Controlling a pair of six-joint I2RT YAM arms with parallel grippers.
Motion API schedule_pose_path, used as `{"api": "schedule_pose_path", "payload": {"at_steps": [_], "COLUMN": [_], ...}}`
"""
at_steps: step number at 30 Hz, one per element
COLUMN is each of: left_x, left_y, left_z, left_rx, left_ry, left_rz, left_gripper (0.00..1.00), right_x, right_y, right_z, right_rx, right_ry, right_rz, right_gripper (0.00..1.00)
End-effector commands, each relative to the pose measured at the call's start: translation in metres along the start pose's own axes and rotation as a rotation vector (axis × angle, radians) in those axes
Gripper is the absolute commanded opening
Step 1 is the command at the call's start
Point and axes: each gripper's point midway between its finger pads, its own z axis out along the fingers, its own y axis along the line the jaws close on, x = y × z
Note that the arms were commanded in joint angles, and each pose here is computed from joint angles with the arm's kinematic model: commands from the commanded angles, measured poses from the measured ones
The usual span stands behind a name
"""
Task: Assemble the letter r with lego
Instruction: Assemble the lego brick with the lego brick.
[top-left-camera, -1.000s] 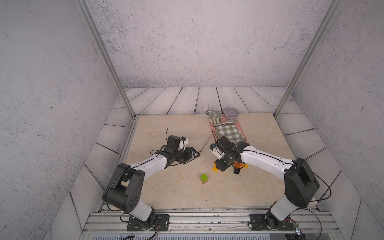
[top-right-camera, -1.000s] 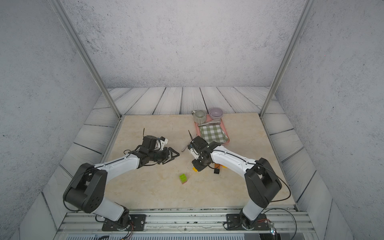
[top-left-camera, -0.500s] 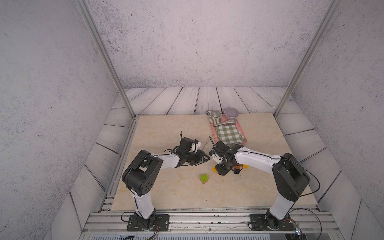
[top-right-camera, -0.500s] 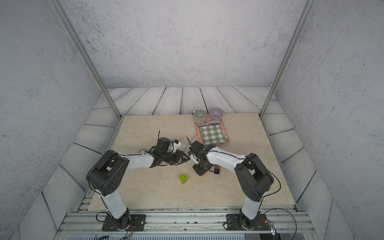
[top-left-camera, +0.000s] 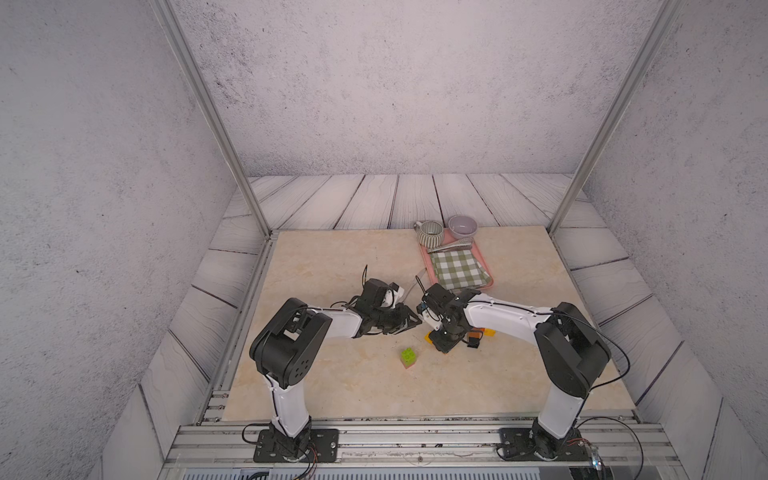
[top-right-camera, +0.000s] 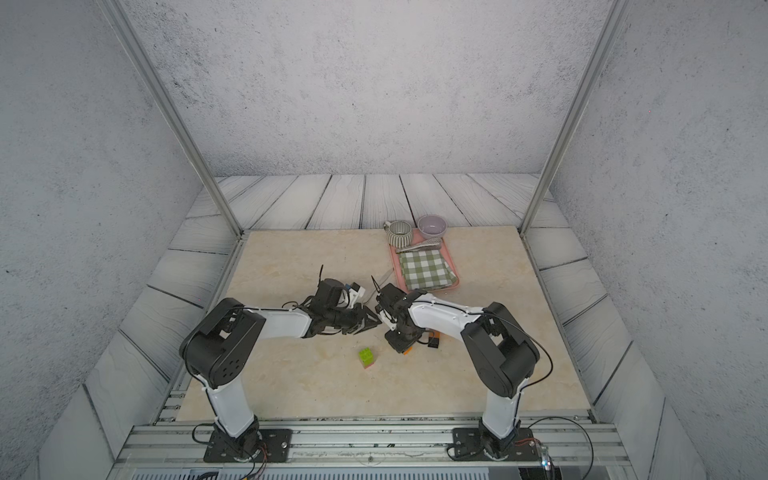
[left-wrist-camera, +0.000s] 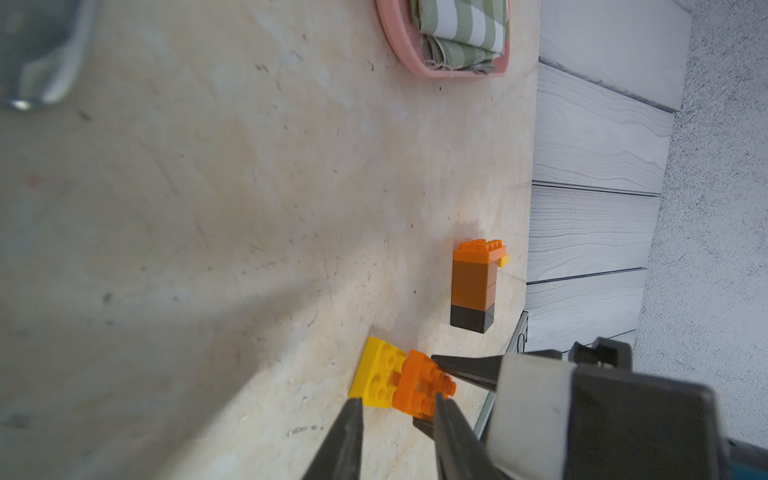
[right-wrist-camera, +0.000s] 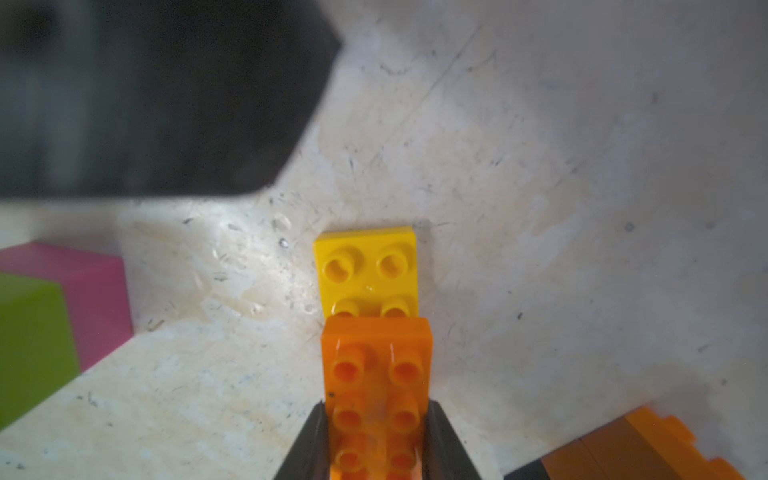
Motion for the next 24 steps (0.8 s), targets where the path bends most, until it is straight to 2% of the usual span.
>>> {"api": "schedule_pose_path", "payload": {"at_steps": [1, 24], "left_x": [0.007, 0.010], "left_y": [0.008, 0.011], "left_z": [0.004, 0.002], "left_rx": [-0.003, -0.009], "left_ry": [0.018, 0.013], "left_rz": [-0.012, -0.026], "left_gripper": [0.32, 0.31], "right_x": [0.006, 0.029], "right_y": [-0.002, -0.005], "right_z": [0.006, 0.012], "right_rx": [0.023, 0.085], "right_ry": [0.050, 0.150], "right_rz": [-0.029, -0.077], "right_gripper": [0.00, 0.00]}}
